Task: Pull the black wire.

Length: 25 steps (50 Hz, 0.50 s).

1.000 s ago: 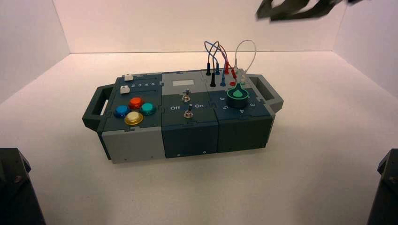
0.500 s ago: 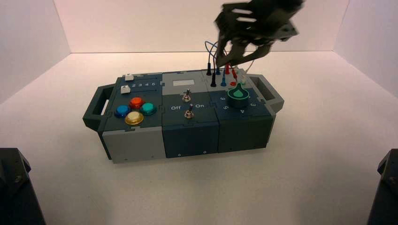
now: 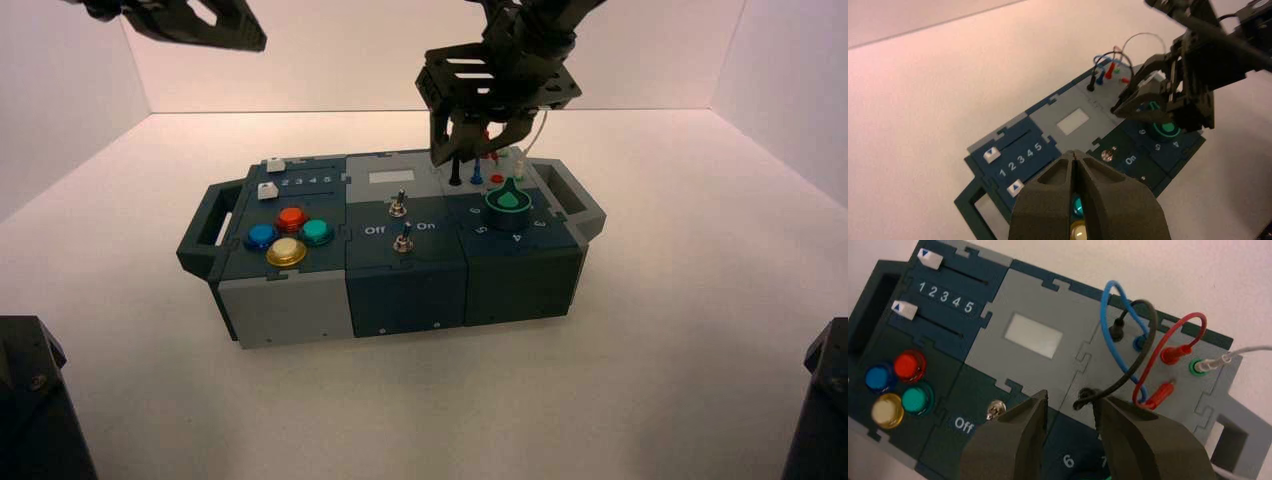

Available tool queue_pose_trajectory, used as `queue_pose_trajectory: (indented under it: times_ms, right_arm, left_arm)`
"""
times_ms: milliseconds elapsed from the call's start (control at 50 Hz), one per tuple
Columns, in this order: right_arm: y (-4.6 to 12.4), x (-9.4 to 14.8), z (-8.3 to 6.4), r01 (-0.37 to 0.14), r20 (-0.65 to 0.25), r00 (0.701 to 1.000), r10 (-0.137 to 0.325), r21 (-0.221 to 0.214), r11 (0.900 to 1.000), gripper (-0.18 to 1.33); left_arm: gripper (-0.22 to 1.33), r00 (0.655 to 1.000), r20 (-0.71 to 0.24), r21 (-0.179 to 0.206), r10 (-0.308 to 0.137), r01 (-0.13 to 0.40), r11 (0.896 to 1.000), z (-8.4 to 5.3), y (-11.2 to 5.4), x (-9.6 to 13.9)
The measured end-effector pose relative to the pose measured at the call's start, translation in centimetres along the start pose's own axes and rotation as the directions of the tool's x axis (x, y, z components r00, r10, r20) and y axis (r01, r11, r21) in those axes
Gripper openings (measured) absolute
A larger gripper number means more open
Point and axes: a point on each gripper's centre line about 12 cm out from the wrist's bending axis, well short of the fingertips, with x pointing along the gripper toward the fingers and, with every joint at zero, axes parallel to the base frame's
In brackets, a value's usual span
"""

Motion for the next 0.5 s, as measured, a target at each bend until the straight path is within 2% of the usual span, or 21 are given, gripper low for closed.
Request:
queue_pose_trajectory:
  times_ms: [120,340,400,440,500]
  right_arm:
    - [-0.3,0.3,0.3,0.005,-0.002,1.0,-0.005,0.008,1.0,0.96]
    - [-1.0,0.6,0.5,0.017,-0.003,1.0,-0.017,0.026,0.9995,0.95]
    - [-1.0,0.7,0.5,0.019,-0.008,1.0,-0.019,0.026,0.9995,0.95]
    - [-1.0,0.8,0.5,0.019,-0.011,1.0,-0.018,0.028,0.9994,0.93]
    - [-1.0,0.9,0.6,0.019,-0.012,1.0,-0.018,0.028,0.9994,0.91]
  left_arm:
    - [-0.16,0.999,-0.035,-0.005,-0.01,0.01,1.0,-0.4,-0.3,0.4]
    - [-0.16,0.987,-0.161,0.017,-0.029,0.032,0.999,-2.1,-1.0,2.2]
    - [-0.16,0.979,-0.199,0.03,-0.044,0.051,0.998,-2.6,-1.6,2.5]
    - [-0.16,0.968,-0.241,0.053,-0.066,0.081,0.995,-3.3,-2.4,3.0]
    - [-0.16,0.965,-0.253,0.058,-0.071,0.088,0.994,-3.5,-2.6,3.1]
